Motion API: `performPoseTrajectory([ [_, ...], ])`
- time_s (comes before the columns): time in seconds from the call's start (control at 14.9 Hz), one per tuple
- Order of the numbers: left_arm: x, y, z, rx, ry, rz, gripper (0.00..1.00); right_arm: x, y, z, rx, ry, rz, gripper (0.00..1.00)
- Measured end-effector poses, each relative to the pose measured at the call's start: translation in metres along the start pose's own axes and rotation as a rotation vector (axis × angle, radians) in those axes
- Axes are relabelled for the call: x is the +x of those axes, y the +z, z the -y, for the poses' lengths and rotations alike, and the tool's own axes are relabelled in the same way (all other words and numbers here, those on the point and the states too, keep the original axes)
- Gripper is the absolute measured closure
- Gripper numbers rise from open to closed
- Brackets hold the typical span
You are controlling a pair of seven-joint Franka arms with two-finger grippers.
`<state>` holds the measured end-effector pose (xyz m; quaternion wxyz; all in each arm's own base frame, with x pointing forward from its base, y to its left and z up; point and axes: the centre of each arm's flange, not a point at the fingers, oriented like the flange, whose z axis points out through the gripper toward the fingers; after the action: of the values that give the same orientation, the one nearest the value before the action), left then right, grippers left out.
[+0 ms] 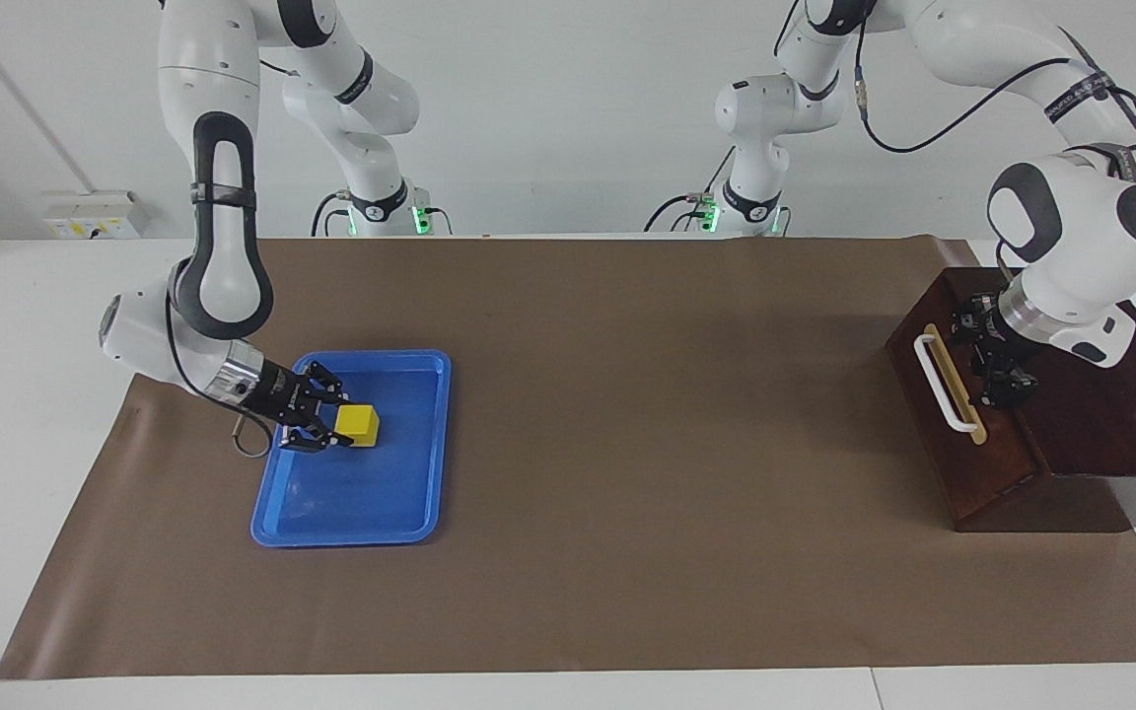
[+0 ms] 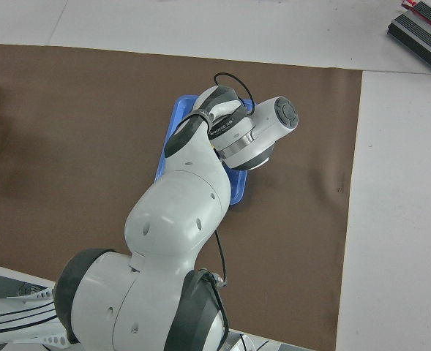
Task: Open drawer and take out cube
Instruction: 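Carry the cube with the right gripper and lower it into the blue tray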
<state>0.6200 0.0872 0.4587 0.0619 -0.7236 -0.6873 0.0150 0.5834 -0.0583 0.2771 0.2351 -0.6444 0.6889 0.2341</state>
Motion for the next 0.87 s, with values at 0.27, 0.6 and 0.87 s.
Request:
performPoseTrajectory([
  [0.27,0.01,-0.005,0.004,-0.012,0.046,0.007,0.0,0.002,0.002,-0.002,0.003,-0.004,-0.006,0.44],
  [0.6,0.01,-0.005,0.004,-0.012,0.05,0.012,0.0,-0.001,0.007,-0.004,0.007,-0.039,-0.018,0.44],
  [0.87,0.0,0.0,0.003,0.0,0.069,0.005,0.0,-0.005,0.011,-0.005,0.0,-0.047,-0.019,0.44],
])
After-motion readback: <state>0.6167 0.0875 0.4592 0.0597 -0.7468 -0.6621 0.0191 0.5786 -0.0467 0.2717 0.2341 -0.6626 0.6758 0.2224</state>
